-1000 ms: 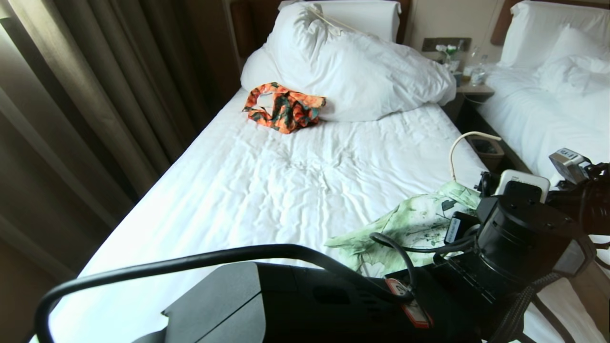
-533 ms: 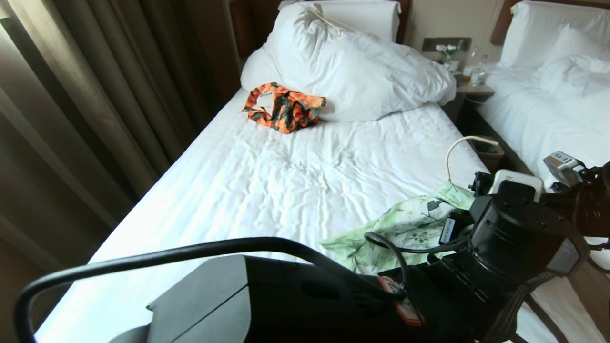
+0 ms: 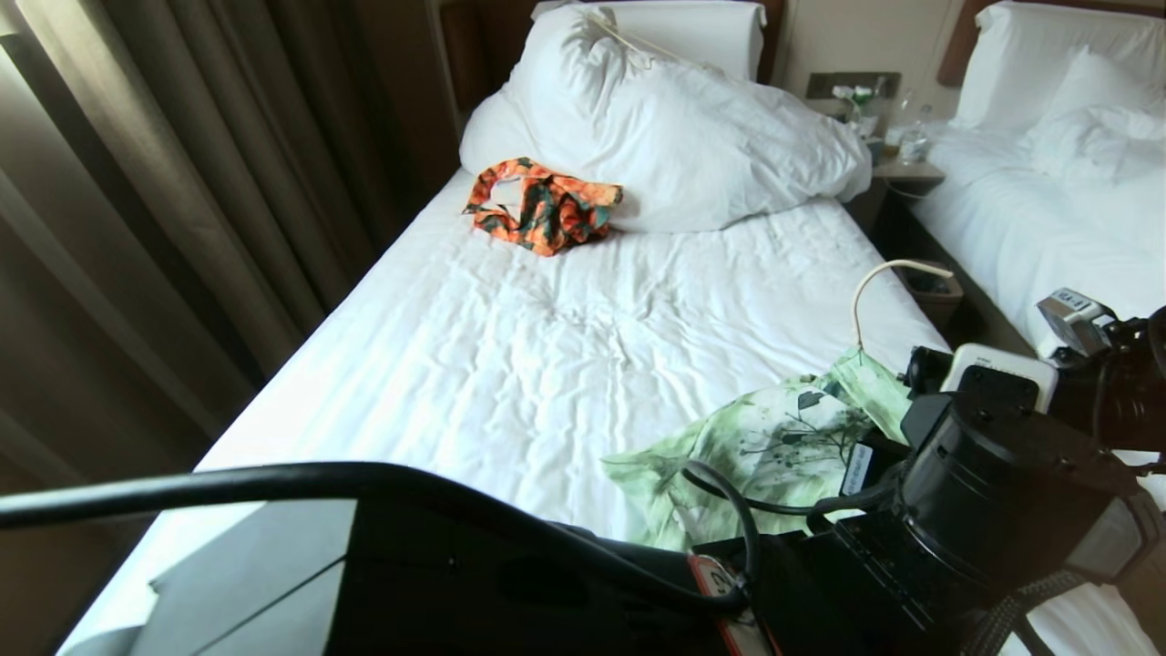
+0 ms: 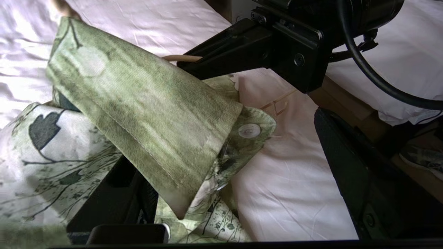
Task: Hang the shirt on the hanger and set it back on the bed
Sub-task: Hook one side of the shirt onto the hanger, then hook the other side of the shirt onto the hanger
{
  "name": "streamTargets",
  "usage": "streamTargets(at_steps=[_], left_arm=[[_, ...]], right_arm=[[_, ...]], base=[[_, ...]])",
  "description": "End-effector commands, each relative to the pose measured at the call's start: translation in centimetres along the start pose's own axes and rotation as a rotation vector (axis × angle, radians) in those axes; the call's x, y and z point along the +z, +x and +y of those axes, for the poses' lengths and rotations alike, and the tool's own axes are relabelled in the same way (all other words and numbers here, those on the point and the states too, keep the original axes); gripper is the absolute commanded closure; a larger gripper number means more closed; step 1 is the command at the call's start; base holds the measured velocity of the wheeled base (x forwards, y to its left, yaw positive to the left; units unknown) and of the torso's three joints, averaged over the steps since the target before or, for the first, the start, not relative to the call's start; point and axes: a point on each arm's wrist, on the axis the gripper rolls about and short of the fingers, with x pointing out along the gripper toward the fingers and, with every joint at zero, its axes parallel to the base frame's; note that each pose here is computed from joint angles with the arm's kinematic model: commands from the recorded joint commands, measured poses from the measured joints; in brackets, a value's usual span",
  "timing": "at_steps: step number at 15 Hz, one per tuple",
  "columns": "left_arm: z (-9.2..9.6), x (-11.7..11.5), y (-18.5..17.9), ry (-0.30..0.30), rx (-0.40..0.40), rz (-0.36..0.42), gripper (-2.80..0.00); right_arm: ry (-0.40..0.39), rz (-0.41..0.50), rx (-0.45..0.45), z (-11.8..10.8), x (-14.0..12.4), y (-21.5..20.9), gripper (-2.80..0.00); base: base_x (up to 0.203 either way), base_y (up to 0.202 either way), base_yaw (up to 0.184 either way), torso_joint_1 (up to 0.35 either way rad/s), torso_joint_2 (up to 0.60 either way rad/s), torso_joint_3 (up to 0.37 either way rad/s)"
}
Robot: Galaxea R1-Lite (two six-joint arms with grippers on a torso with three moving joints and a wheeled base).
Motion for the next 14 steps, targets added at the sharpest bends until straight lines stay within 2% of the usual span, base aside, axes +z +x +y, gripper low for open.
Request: streamTargets(at_steps=[1, 5, 9, 10, 14], left_arm=[[0.2, 0.0, -0.7, 0.0, 0.001, 0.011, -2.8], [0.9, -2.7, -1.8, 0.001, 0.009, 0.102, -2.8], [2.4, -4.6, -2.6, -0.012, 0.031, 0.127, -2.8], [3.1, -4.5, -2.8, -0.017, 0.042, 0.121, 0.0], [6.0, -2.2, -5.1, -0.043, 0.062, 0.089, 0.0]], right_arm=[[-0.011, -0.008, 0.0, -0.1, 0.2, -0.1, 0.0], [-0.017, -0.008, -0.003, -0.2, 0.3, -0.2, 0.0], [-0.023, -0.008, -0.004, -0.2, 0.5, -0.2, 0.0], [-0.028, -0.008, -0.004, -0.3, 0.6, -0.2, 0.0], [-0.028, -0.008, -0.002, -0.3, 0.6, -0.2, 0.0]], base=[[0.0, 0.0, 0.0, 0.0, 0.0, 0.0], [0.0, 0.0, 0.0, 0.0, 0.0, 0.0], [0.0, 0.0, 0.0, 0.0, 0.0, 0.0], [0.0, 0.0, 0.0, 0.0, 0.0, 0.0], [0.0, 0.0, 0.0, 0.0, 0.0, 0.0]])
